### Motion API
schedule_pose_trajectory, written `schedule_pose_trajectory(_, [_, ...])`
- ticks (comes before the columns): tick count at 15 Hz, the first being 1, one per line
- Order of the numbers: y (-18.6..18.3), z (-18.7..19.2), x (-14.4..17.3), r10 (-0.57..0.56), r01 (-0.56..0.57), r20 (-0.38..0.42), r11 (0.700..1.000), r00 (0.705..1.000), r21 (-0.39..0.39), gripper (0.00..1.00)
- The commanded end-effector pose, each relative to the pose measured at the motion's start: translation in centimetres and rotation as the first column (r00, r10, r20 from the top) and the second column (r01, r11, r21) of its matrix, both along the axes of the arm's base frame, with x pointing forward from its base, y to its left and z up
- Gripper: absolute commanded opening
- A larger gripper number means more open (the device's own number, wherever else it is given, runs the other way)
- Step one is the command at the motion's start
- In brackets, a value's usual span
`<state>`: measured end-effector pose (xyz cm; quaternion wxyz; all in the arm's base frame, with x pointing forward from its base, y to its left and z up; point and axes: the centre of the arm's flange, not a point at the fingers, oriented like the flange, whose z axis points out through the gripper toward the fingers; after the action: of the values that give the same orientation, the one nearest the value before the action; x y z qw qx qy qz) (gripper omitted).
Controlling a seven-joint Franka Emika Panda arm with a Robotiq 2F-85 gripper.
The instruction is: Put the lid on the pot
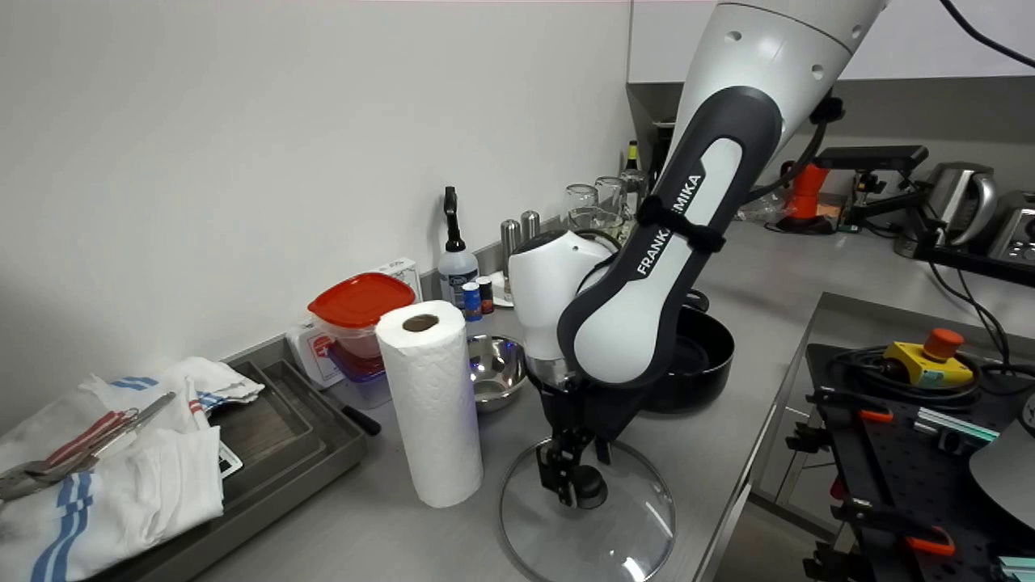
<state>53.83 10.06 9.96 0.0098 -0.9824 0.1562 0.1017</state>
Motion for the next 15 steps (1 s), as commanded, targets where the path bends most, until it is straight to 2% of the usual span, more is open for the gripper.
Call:
schedule_pose_trajectory(1, [0.2,-0.4,0.5,0.009,-0.01,0.011,1.0,1.0,0.029,0.64])
schedule_pose_trajectory(6, [0.2,-0.2,0.4,0.01,-0.01,0.01,1.0,1.0,0.029,0.26])
schedule_pose_trajectory(10, [0.1,0.1,0.5,0.009,-0.01,0.011,1.0,1.0,0.027,0.25])
schedule_pose_trajectory(15, [0.5,2.6,-0.3,0.011,-0.011,0.025,1.0,1.0,0.01,0.25])
